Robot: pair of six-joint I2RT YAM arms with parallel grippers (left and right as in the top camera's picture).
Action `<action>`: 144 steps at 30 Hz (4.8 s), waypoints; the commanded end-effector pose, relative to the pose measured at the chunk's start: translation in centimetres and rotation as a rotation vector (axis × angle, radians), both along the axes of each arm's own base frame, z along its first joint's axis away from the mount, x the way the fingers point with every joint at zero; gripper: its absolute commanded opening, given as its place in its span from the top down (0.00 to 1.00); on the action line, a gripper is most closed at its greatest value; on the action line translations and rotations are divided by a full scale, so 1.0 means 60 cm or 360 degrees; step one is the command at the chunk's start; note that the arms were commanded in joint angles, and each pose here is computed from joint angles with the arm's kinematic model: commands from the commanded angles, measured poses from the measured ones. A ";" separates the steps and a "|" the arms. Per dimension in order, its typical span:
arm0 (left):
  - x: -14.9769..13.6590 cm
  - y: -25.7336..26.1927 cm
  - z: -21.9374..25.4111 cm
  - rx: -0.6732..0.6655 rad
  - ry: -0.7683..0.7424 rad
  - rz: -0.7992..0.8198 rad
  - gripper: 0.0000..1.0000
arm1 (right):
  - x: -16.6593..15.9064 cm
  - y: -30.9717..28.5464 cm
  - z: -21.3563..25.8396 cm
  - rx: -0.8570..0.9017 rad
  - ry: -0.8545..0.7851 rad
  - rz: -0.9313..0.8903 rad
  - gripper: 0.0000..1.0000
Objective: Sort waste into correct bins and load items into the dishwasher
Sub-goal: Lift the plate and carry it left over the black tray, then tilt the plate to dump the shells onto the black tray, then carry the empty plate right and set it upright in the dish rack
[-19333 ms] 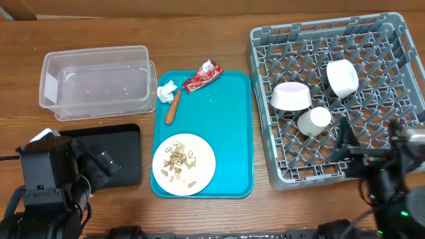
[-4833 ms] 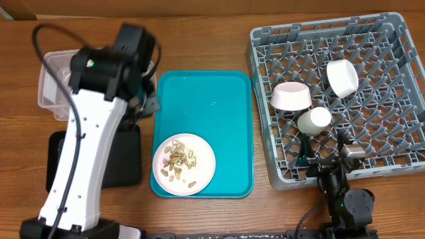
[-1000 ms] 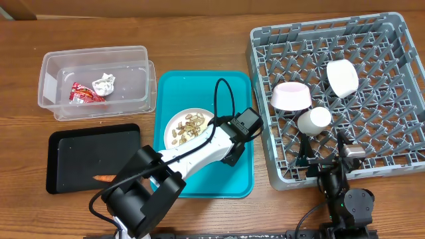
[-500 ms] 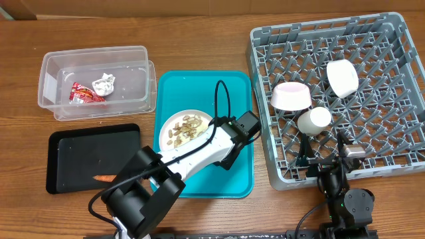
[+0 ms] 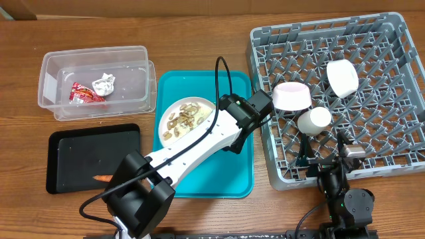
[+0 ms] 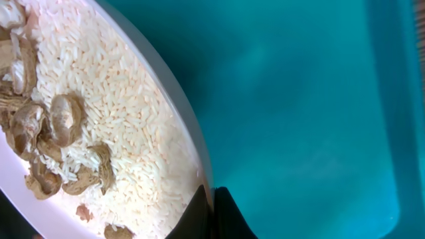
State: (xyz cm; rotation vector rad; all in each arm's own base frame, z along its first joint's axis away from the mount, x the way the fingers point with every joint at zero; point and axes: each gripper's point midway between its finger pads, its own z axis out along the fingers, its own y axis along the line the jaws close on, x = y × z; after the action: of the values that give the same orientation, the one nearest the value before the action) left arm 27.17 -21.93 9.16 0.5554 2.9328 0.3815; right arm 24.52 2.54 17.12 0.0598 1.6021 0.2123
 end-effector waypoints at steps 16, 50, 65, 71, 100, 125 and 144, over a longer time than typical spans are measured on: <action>0.001 0.093 0.074 -0.0049 -0.0096 0.0666 0.96 | 0.000 -0.001 -0.001 0.0008 -0.0013 -0.0003 0.00; 0.029 0.339 0.167 -0.1838 -0.0365 0.0957 0.95 | 0.000 -0.001 -0.001 0.0008 -0.0013 -0.0003 0.00; -0.048 0.392 0.310 -0.2204 -0.1005 0.0621 0.96 | 0.000 -0.001 -0.001 0.0008 -0.0013 -0.0003 0.00; -0.063 0.390 0.330 -0.2394 -0.1183 0.0506 0.96 | 0.000 -0.001 -0.001 0.0008 -0.0013 -0.0003 0.00; 0.010 0.195 0.354 -0.2014 -0.0715 -0.0092 0.96 | 0.000 -0.001 -0.001 0.0008 -0.0013 -0.0003 0.00; 0.206 -0.239 0.231 -0.2795 -0.0263 0.0050 0.96 | 0.000 -0.001 -0.001 0.0008 -0.0013 -0.0003 0.00; 0.210 -0.208 0.225 -0.2452 -0.0343 -0.0029 0.00 | 0.000 -0.001 -0.001 0.0008 -0.0013 -0.0003 0.00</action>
State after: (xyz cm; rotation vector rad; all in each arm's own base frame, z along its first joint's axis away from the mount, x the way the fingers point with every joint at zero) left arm 39.18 -35.25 17.38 0.0629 2.2140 -1.6107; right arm 24.51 2.58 17.15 0.0580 1.6011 0.2142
